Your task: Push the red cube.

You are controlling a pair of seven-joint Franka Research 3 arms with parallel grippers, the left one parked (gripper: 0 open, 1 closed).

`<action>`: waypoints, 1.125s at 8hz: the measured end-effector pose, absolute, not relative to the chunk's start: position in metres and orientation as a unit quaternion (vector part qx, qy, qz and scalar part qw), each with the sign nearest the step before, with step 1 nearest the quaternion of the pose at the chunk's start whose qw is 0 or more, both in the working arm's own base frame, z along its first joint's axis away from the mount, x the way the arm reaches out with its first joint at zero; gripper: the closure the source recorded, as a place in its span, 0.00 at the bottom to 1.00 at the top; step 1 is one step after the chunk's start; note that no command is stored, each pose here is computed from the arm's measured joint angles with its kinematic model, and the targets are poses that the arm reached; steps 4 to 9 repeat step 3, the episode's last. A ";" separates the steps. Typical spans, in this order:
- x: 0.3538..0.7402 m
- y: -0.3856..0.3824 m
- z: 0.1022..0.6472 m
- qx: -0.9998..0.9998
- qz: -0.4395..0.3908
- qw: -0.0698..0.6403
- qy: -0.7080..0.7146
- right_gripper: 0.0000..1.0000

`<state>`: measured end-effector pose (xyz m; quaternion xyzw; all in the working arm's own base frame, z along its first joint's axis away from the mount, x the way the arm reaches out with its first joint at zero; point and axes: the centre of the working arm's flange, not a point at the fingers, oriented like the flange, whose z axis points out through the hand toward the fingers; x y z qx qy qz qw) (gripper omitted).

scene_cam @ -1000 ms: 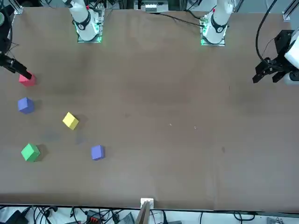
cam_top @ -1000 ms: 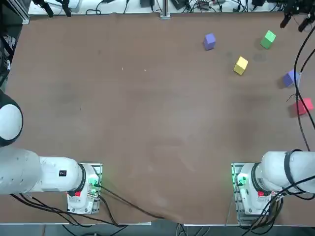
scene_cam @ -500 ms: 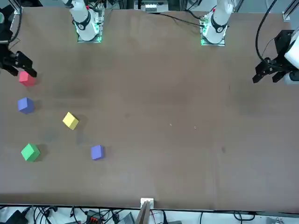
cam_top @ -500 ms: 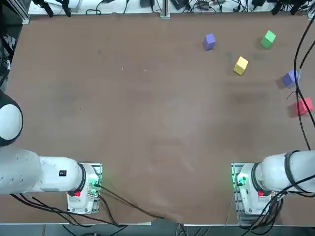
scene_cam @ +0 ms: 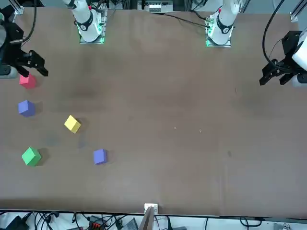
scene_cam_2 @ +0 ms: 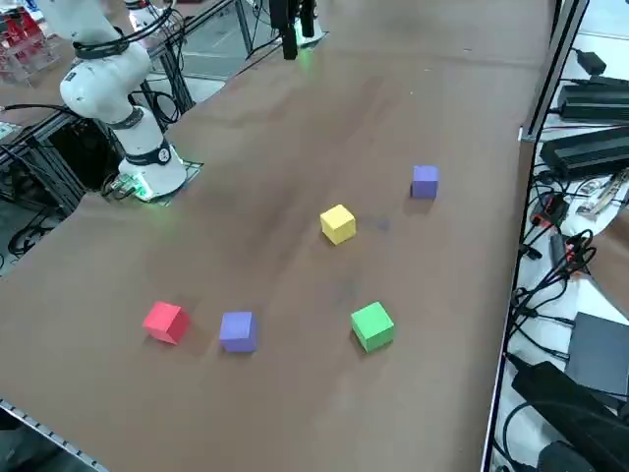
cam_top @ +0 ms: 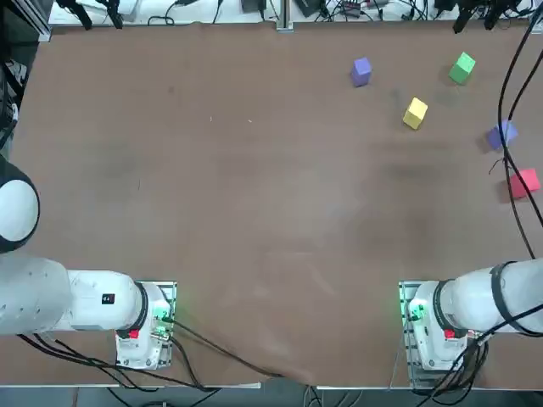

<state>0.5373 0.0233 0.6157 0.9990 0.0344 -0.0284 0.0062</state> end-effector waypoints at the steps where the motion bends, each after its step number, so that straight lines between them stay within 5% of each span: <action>1: 0.535 0.017 0.618 0.999 -0.031 0.005 0.037 0.00; 9: 0.532 -0.002 0.623 0.999 -0.027 0.003 0.032 0.00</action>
